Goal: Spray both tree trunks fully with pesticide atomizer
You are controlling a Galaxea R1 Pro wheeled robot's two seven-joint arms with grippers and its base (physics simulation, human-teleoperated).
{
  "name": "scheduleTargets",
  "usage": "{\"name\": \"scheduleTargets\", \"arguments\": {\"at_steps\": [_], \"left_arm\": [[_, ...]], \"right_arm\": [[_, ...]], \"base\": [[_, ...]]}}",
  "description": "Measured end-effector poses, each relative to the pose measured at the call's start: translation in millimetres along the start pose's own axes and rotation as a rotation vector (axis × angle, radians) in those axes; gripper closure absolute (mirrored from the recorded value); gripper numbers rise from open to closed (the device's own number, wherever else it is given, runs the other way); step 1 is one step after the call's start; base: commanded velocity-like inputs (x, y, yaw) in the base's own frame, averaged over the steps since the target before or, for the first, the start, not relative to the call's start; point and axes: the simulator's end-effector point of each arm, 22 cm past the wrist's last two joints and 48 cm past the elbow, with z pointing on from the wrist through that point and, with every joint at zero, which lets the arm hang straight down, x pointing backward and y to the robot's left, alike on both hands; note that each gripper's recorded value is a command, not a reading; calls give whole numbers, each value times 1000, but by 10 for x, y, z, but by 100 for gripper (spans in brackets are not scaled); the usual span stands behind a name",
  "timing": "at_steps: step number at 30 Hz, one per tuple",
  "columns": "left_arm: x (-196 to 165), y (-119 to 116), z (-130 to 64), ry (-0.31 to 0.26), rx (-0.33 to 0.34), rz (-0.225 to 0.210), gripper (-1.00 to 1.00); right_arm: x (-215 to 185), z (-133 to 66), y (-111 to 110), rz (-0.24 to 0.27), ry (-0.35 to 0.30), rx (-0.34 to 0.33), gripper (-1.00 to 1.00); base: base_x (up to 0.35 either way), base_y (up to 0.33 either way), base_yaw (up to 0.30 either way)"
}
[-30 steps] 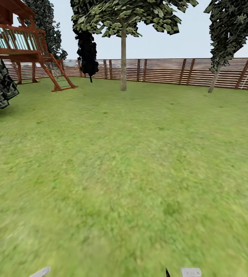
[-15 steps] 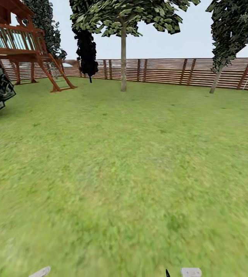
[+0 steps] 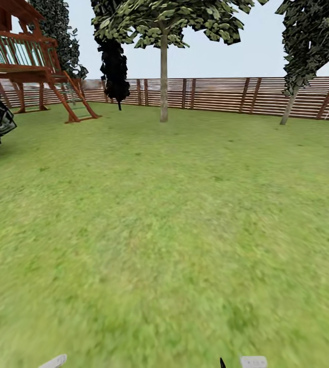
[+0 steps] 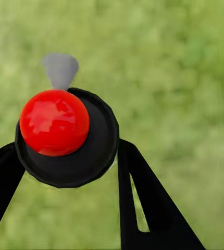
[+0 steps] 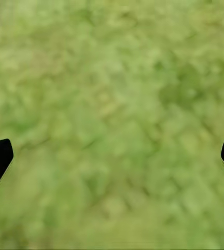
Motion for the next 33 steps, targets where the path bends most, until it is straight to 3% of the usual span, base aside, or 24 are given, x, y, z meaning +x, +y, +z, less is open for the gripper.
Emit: {"name": "scheduleTargets", "arguments": {"at_steps": [33], "left_arm": [[0,0,0,0,0,0,100]], "right_arm": [[0,0,-2,0,0,0,-100]], "base": [[341,0,0]]}}
